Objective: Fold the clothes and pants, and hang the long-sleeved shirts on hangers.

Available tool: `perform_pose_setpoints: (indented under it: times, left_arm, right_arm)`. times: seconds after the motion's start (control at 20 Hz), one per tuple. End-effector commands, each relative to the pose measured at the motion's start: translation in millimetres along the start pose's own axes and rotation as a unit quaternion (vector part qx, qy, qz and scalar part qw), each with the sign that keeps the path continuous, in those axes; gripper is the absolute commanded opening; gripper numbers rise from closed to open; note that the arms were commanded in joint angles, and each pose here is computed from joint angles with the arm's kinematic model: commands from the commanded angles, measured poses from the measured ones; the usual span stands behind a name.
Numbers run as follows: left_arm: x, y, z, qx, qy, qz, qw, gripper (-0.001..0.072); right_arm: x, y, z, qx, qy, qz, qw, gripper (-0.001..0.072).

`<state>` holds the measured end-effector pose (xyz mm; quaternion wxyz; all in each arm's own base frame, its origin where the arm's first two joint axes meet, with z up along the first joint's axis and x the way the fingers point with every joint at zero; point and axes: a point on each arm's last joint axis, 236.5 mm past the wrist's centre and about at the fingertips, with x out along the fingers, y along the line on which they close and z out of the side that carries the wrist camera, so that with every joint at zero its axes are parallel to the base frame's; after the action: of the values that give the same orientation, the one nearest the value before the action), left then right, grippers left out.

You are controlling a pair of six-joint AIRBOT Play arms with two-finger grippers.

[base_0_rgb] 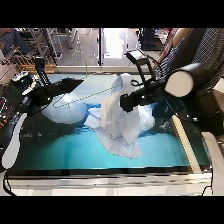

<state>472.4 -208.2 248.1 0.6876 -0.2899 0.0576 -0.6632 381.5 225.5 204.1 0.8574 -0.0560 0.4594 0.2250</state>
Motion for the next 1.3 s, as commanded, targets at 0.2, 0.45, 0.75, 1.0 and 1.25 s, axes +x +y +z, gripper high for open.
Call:
perform_pose_setpoints:
  times: [0.2, 0.45, 0.75, 1.0, 1.25]
  left_arm:
    - [0, 1, 1, 0.003, -0.001, 0.003, 1.0, 0.001]
    - [0, 1, 1, 0.003, -0.001, 0.003, 1.0, 0.001]
    - [0, 5, -9, -0.005, 0.019, 0.011, 1.0, 0.001]
    - [4, 5, -32, -0.027, 0.063, 0.012, 0.998, 0.0011]
    - [6, 1, -19, -0.021, 0.036, 0.001, 0.999, 0.0011]
  right_arm:
    - [80, -46, 48, 0.11, -0.111, -0.074, 0.985, 0.0561]
    - [123, -54, 46, 0.135, -0.104, -0.083, 0.982, 0.004]
    - [34, -86, 60, 0.025, -0.112, -0.178, 0.977, 0.0013]
    - [-5, -73, 62, -0.061, -0.094, -0.163, 0.98, 0.0016]
    - [32, -52, 44, 0.012, -0.062, -0.108, 0.992, 0.043]
